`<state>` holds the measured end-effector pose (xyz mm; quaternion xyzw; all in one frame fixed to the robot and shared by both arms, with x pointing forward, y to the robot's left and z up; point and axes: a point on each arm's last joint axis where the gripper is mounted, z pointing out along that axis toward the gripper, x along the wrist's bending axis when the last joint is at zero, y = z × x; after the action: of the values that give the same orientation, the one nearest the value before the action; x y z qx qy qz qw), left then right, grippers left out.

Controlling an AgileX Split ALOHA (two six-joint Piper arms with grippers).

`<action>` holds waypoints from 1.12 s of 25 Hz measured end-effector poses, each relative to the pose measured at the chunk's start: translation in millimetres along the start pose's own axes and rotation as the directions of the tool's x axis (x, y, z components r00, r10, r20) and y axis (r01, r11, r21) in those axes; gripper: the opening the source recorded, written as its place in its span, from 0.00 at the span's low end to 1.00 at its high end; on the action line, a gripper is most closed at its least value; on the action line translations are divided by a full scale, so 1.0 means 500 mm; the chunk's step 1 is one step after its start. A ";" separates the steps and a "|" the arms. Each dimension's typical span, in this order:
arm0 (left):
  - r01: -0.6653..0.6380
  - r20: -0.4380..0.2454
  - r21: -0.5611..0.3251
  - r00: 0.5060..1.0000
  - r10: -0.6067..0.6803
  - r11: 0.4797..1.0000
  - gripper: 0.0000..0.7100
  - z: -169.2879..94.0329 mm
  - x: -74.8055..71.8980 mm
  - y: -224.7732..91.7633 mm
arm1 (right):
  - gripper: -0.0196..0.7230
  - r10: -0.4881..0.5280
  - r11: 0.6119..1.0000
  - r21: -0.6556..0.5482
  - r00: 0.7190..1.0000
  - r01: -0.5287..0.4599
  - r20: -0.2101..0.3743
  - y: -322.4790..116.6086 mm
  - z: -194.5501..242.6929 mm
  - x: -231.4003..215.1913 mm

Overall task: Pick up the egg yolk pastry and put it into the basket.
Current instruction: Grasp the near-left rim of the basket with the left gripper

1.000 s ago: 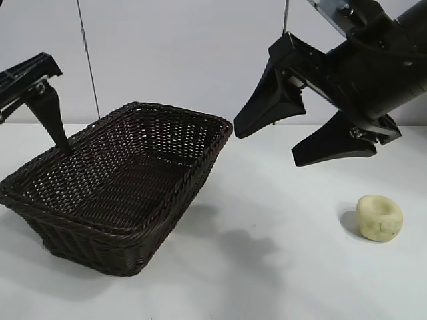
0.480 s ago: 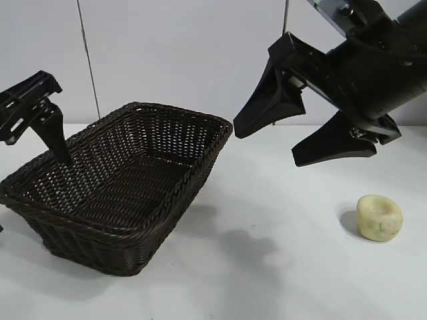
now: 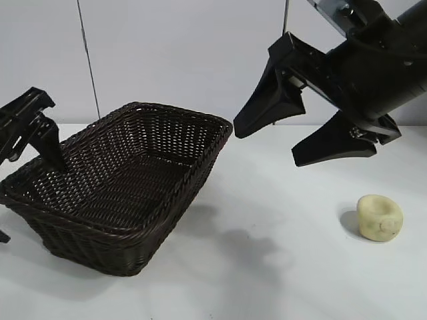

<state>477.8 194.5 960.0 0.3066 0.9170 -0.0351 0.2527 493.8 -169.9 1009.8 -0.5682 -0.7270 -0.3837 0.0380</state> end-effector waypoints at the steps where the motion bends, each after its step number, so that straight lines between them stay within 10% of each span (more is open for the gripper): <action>1: -0.007 -0.002 -0.002 1.000 0.007 1.000 0.89 0.000 0.000 0.000 | 0.87 0.000 1.000 0.000 1.000 0.000 0.000 0.000 0.000 0.000; 28: 0.008 -0.131 0.027 0.991 -0.004 1.000 0.84 0.090 0.027 -0.004 | 0.87 0.001 1.000 -0.024 1.000 -0.001 0.016 0.004 0.000 -0.003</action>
<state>487.5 190.5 914.2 0.3091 0.9319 -0.0285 0.1877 496.2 -170.9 1010.2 -0.5720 -0.7224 -0.3877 0.0256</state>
